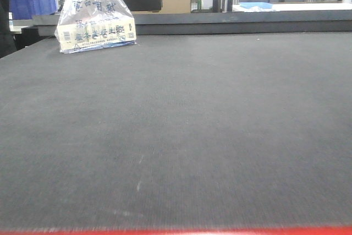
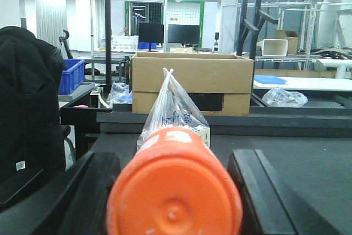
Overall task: Place cylindrical capacitor in blue bin on shelf
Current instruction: 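Drive the base to the shelf of blue bins holding both objects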
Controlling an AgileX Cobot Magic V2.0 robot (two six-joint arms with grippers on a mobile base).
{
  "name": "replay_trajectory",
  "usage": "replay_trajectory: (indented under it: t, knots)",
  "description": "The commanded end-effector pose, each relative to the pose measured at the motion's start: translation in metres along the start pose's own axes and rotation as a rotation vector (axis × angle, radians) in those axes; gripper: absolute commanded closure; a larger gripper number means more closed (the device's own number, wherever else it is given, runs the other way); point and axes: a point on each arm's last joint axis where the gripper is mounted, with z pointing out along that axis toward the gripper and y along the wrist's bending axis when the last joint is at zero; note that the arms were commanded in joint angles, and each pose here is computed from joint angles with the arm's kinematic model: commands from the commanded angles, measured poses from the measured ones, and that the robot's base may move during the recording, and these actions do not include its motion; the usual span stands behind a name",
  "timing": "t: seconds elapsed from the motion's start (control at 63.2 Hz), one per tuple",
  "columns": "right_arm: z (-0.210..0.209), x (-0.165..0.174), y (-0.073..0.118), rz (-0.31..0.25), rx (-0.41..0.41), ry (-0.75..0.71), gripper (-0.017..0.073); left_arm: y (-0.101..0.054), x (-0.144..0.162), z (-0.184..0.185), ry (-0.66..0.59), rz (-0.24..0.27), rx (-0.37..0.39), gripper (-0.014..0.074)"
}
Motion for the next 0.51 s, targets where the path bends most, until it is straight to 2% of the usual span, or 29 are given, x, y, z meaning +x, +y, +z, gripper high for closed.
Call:
replay_trajectory:
  t: [0.0, 0.49]
  knots:
    - [-0.0016, -0.0041, -0.0005, -0.009, 0.009, -0.044, 0.0721, -0.0002, -0.0032, -0.0011, -0.036, -0.010, 0.003, 0.0705]
    - [-0.0016, -0.0041, -0.0005, -0.009, 0.009, -0.044, 0.0721, -0.0002, -0.0042, -0.0039, -0.049, -0.010, 0.003, 0.0705]
